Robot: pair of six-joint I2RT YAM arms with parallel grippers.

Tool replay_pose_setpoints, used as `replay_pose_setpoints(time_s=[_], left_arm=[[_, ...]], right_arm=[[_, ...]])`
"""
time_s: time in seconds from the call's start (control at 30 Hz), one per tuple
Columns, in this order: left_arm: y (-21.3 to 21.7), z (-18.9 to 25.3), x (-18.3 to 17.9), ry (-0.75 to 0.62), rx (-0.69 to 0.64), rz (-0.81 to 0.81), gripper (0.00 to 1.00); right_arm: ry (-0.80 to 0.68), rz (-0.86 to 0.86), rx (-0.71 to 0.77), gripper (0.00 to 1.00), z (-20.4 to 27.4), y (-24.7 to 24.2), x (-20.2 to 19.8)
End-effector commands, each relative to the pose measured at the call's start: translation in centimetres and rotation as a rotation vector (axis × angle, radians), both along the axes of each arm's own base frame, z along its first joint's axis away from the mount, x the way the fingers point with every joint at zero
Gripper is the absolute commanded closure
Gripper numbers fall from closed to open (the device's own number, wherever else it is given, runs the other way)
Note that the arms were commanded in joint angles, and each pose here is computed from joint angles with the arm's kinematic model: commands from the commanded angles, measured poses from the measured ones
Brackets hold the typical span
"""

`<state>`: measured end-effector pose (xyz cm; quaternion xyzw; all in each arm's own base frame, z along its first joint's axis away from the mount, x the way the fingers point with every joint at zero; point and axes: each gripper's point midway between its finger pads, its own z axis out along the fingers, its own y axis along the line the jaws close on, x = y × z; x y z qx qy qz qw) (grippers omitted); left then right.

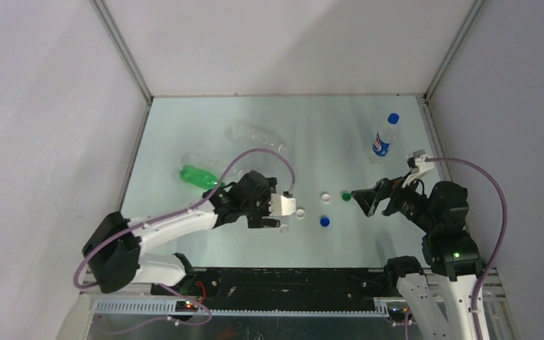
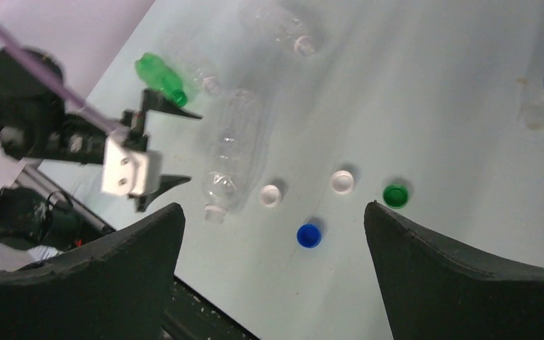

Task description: Screw on the bottle caps

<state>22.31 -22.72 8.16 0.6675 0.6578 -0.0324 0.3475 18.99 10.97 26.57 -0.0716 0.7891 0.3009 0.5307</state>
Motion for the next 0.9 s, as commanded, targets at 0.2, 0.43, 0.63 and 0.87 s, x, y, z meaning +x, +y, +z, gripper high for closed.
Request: replay_pose_setpoints(time_s=[0.2,0.43,0.63,0.87], left_arm=[[-4.8,1.6,3.7,-0.048,0.069,-0.187,0.00],[-6.6,-0.5,3.1,0.091,0.080,-0.218,0.00],[-7.9,-1.5,4.2,0.141,0.049,-0.177,0.01],[-7.6,-2.2,4.7,0.241,0.022,-0.074,0.10]], right_arm=[[-0.057,0.068,-0.071,0.01,0.0,0.9,-2.9],[-0.057,0.008,-0.052,0.01,0.4,0.2,-2.6],[-0.036,-0.006,-0.063,0.01,0.1,0.1,-1.8],[-0.009,-0.007,-0.057,0.01,-0.2,0.2,-1.3]])
